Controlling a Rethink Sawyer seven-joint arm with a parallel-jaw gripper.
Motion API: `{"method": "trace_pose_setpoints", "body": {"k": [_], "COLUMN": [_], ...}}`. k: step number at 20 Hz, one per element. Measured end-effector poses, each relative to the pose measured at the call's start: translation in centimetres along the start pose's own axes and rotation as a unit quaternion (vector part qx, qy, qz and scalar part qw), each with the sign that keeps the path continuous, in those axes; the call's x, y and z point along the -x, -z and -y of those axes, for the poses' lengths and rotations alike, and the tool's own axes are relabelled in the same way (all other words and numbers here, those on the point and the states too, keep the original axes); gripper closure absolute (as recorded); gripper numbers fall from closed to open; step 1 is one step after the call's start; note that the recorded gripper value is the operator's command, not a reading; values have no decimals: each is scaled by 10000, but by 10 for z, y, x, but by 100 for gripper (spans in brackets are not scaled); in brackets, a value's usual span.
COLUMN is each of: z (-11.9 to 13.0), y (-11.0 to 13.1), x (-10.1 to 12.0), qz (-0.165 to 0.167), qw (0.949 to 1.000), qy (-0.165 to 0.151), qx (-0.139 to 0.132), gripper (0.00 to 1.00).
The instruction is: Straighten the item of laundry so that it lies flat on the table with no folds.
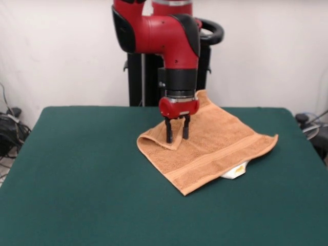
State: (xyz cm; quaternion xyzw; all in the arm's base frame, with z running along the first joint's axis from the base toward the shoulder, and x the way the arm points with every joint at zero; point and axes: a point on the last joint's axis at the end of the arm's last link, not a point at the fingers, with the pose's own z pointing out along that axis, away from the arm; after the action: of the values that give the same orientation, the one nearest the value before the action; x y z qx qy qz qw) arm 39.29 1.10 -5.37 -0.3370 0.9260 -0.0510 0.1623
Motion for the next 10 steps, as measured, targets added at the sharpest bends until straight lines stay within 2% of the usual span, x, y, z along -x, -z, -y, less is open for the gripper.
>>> {"method": "trace_pose_setpoints", "body": {"k": [10], "z": [3], "y": [1], "x": [-2], "qz": [-165], "qw": [9999], "qy": [6], "qx": [22], "gripper": [0]}}
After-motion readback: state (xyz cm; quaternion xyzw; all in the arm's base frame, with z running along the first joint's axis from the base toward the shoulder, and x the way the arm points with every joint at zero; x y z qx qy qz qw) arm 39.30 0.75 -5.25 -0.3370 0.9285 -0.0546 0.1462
